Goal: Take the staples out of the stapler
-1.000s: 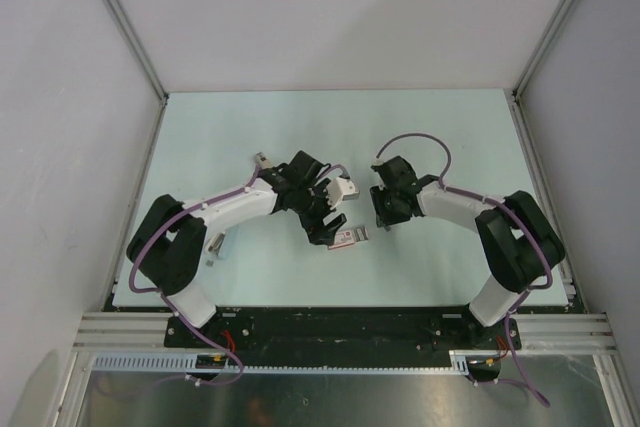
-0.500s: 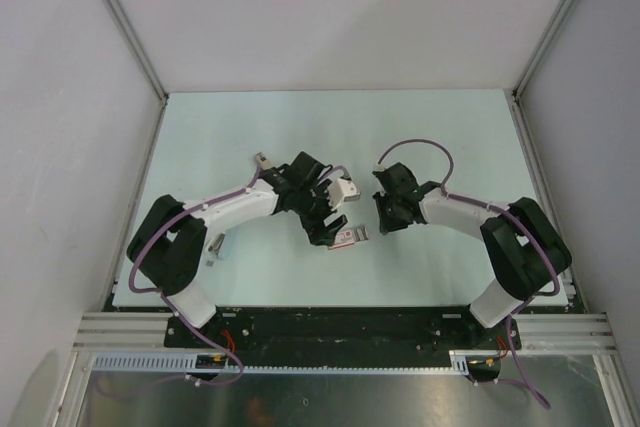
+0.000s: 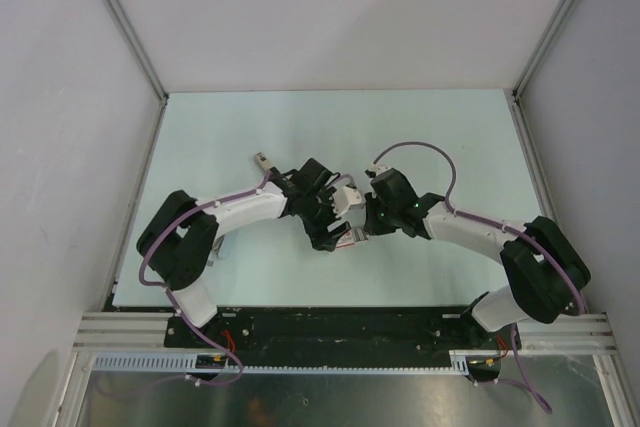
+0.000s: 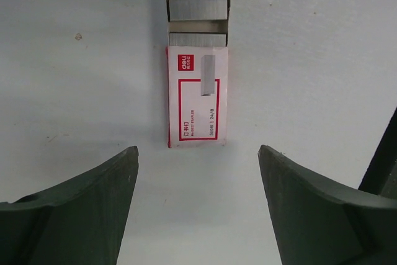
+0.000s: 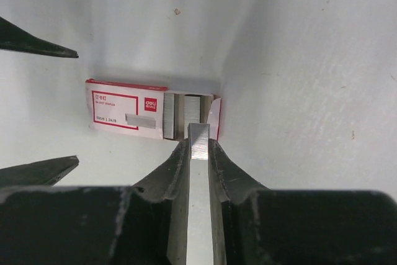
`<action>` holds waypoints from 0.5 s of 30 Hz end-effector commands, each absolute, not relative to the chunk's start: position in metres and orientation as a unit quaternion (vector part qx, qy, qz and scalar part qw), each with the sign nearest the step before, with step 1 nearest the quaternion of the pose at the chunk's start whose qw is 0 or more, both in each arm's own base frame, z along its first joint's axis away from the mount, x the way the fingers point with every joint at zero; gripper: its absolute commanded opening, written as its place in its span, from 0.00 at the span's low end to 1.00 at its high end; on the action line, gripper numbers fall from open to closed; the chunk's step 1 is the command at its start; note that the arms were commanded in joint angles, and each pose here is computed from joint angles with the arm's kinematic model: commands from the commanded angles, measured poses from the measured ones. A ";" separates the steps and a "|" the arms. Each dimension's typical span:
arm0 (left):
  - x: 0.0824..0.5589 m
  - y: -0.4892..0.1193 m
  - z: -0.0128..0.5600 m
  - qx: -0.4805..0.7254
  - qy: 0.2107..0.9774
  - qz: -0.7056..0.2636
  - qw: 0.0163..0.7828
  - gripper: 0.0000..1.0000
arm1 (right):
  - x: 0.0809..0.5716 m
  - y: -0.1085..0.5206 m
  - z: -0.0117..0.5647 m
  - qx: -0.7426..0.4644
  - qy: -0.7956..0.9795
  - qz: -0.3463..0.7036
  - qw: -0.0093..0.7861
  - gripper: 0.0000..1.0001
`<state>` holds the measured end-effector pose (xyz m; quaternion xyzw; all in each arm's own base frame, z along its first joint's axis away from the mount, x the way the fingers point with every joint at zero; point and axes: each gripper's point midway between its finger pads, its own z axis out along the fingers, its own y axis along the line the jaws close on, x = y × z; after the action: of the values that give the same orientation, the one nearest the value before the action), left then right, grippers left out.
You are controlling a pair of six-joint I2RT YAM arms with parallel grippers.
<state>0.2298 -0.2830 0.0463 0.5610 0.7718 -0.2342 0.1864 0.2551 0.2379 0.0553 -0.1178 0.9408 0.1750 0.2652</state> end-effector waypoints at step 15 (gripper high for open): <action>0.237 -0.278 0.033 0.554 0.779 -0.224 0.190 0.74 | 0.265 0.250 0.055 -0.061 0.918 0.180 0.349 0.13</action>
<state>0.2320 -0.2777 0.0348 0.5587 0.7780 -0.2232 0.1811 0.2483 0.2442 0.0387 -0.0835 0.9357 0.1762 0.2939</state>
